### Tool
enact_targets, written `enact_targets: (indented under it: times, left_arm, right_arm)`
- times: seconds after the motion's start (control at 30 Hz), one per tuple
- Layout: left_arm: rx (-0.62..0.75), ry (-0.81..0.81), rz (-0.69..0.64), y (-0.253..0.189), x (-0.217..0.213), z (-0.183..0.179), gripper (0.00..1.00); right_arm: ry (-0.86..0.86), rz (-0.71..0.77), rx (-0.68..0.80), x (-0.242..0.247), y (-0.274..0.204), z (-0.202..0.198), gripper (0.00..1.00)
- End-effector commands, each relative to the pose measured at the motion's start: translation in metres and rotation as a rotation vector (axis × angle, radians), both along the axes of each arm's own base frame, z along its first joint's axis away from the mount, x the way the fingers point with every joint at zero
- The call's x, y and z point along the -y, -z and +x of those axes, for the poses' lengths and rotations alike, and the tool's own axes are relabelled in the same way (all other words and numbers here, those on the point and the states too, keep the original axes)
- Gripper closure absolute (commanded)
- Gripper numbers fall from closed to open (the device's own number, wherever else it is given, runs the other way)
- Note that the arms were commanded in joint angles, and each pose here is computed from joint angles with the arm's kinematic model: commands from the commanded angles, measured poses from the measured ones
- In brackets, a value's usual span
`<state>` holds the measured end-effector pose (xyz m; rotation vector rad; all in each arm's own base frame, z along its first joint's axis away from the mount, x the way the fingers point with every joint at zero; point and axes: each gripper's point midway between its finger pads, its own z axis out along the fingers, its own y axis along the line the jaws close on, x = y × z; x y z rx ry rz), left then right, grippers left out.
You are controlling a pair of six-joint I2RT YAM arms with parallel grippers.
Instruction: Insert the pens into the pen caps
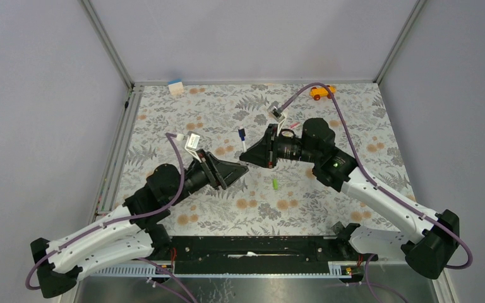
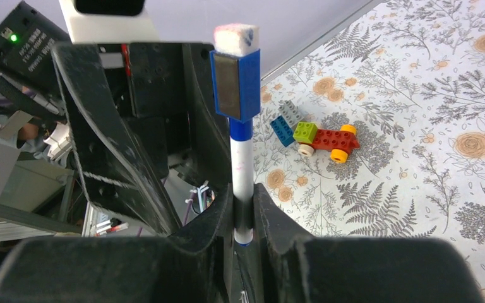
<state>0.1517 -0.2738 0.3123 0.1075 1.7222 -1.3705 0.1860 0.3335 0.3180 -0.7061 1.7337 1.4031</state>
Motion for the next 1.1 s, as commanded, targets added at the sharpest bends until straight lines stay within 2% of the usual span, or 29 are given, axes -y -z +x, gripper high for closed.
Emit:
enact_targets:
  times: [0.0,0.07,0.17,0.4,0.77,0.9,1.03,1.07]
  left_arm:
    - [0.116,-0.082,-0.063,-0.041,-0.022,0.004,0.41]
    - [0.129,-0.110,-0.065,-0.044,-0.028,0.006,0.36]
    - [0.147,-0.117,-0.068,-0.048,-0.029,0.007,0.36]
    - [0.180,-0.085,-0.093,-0.057,-0.015,0.009,0.41]
    - [0.178,-0.070,-0.115,-0.056,-0.001,0.015,0.57]
    - [0.171,-0.066,-0.108,-0.053,0.004,0.017,0.72]
    - [0.154,-0.066,-0.098,-0.049,0.007,0.020,0.97]
    - [0.149,-0.067,-0.094,-0.047,0.008,0.020,1.00]
  right_arm:
    - [-0.069,0.063,0.059,0.002,-0.019,-0.014,1.00]
    - [-0.102,0.073,0.057,0.002,-0.020,-0.019,1.00]
    - [-0.149,0.091,0.048,0.001,-0.021,-0.028,1.00]
    - [-0.189,0.105,0.013,-0.001,-0.016,-0.034,1.00]
    - [-0.203,0.093,-0.014,-0.001,-0.007,-0.037,1.00]
    - [-0.203,0.094,-0.013,-0.001,-0.007,-0.037,1.00]
    - [-0.208,0.089,-0.012,-0.001,-0.006,-0.038,1.00]
    - [-0.207,0.086,-0.011,0.000,-0.005,-0.038,1.00]
